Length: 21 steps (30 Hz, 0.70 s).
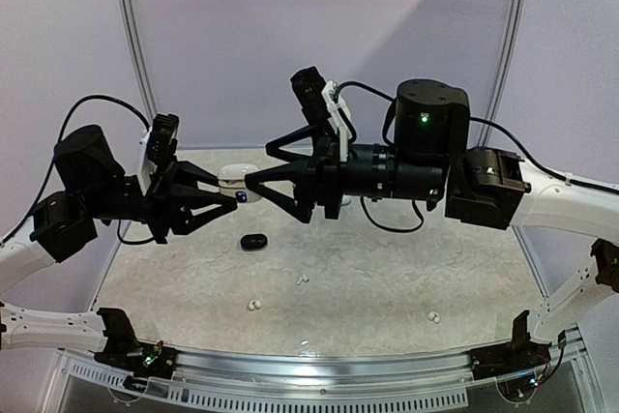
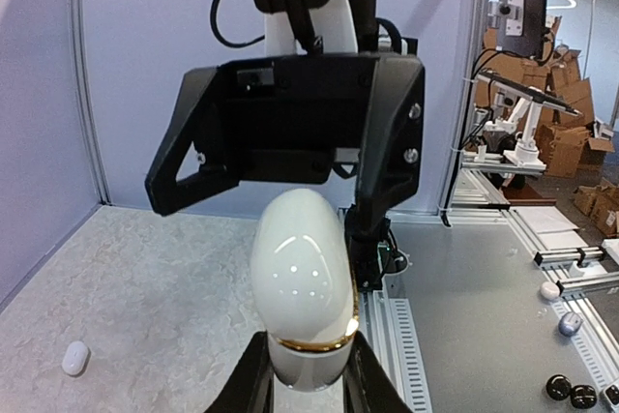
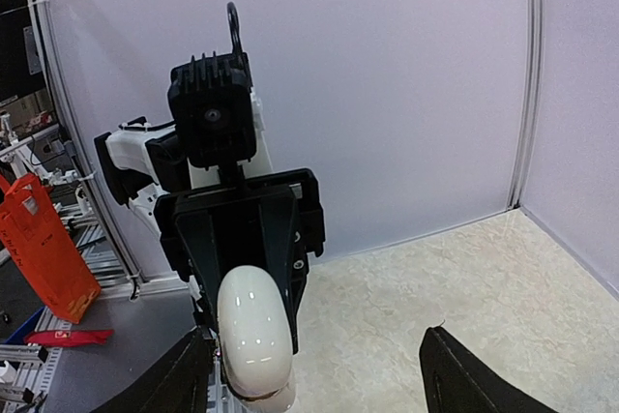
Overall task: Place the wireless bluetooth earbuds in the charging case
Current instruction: Open the charging case at the center of the board.
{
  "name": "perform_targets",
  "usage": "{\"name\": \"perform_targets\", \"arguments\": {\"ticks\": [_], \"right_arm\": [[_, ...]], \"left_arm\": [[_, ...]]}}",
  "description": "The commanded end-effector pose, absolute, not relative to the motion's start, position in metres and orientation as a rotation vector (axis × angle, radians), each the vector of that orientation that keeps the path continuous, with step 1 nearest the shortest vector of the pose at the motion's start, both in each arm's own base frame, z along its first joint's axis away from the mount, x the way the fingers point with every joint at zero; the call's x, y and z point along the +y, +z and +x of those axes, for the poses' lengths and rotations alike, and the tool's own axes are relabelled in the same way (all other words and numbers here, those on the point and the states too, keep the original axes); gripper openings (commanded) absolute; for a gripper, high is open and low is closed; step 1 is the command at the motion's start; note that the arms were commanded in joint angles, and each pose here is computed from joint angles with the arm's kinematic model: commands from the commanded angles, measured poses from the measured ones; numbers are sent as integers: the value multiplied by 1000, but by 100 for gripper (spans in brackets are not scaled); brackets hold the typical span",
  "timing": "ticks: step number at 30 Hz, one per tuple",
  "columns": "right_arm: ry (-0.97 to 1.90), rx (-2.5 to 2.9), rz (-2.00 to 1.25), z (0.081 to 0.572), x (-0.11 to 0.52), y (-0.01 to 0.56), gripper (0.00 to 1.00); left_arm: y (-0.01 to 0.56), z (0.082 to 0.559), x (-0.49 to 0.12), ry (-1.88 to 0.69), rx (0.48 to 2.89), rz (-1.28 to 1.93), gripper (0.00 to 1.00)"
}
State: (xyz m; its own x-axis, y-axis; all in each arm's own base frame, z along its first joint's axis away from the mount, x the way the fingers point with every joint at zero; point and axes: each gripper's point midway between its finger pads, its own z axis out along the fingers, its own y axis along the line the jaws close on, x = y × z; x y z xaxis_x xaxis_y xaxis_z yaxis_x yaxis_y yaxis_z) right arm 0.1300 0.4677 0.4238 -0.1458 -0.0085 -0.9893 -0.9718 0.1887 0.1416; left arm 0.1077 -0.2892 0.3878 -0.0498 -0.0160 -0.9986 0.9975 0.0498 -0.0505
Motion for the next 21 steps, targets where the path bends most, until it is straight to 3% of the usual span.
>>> {"name": "perform_targets", "arguments": {"ticks": [1, 9, 11, 15, 21], "right_arm": [[1059, 1489, -1024, 141, 465, 420, 75], [1038, 1495, -1074, 139, 469, 414, 75], [1066, 1470, -1107, 132, 470, 417, 78], [1089, 1445, -1155, 124, 472, 422, 93], [1067, 1477, -1188, 126, 481, 412, 94]], "left_arm": [[380, 103, -291, -1206, 1267, 1184, 0], [380, 103, -291, -1223, 1293, 1174, 0], [380, 103, -292, -1250, 1316, 1158, 0], [377, 103, -294, -1267, 1335, 1159, 0], [376, 104, -294, -1260, 1337, 1165, 0]]}}
